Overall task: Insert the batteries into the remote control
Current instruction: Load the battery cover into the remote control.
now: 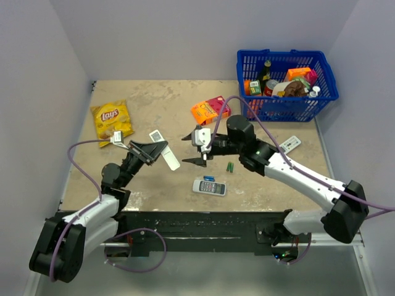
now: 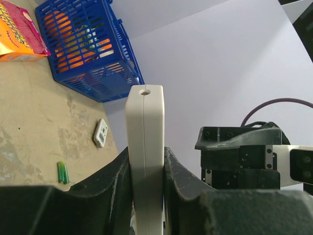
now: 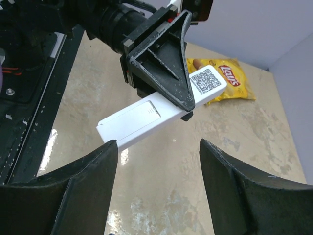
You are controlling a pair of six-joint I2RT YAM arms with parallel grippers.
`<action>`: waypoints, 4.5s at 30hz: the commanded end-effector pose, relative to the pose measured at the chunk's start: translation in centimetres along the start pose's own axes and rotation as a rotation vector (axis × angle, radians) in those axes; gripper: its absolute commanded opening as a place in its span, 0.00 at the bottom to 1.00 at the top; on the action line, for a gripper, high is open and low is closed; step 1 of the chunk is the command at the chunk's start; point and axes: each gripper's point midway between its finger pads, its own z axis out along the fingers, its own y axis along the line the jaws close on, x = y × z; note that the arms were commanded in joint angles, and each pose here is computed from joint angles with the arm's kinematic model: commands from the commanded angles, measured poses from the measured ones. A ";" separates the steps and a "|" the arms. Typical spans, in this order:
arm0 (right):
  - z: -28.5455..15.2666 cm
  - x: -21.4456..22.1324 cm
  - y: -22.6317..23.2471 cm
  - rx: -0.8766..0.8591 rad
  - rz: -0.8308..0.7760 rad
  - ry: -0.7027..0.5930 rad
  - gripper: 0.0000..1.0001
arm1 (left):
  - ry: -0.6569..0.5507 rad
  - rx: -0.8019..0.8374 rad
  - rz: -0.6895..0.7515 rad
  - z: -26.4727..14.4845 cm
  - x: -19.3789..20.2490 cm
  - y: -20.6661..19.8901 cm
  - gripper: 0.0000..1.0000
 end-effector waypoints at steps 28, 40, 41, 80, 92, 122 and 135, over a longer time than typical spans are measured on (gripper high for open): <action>2.4 -2.7 2.6 -0.132 -0.201 -0.063 0.65 | 0.053 0.098 0.010 -0.3 0.5 -3.5 0.00; 2.9 -3.4 4.0 -0.177 -0.212 -0.088 0.64 | 0.053 0.102 0.006 -0.5 0.5 -3.7 0.00; 3.0 -3.3 4.0 -0.180 -0.211 -0.086 0.64 | 0.053 0.103 0.006 -0.5 0.5 -3.7 0.00; 5.6 1.4 5.0 -0.281 -0.174 0.037 0.57 | 0.093 0.157 -0.040 -0.9 1.0 -5.7 0.00; 6.1 2.2 3.1 -0.187 -0.239 0.030 0.53 | 0.197 0.241 -0.112 -2.2 2.5 -8.7 0.00; 5.6 3.1 -3.0 0.057 -0.124 0.100 0.42 | 0.407 0.290 0.146 -2.6 6.2 -12.2 0.00; -0.2 -2.4 1.8 0.002 -0.016 -0.035 0.76 | 0.167 0.003 0.460 2.4 1.3 -4.6 0.00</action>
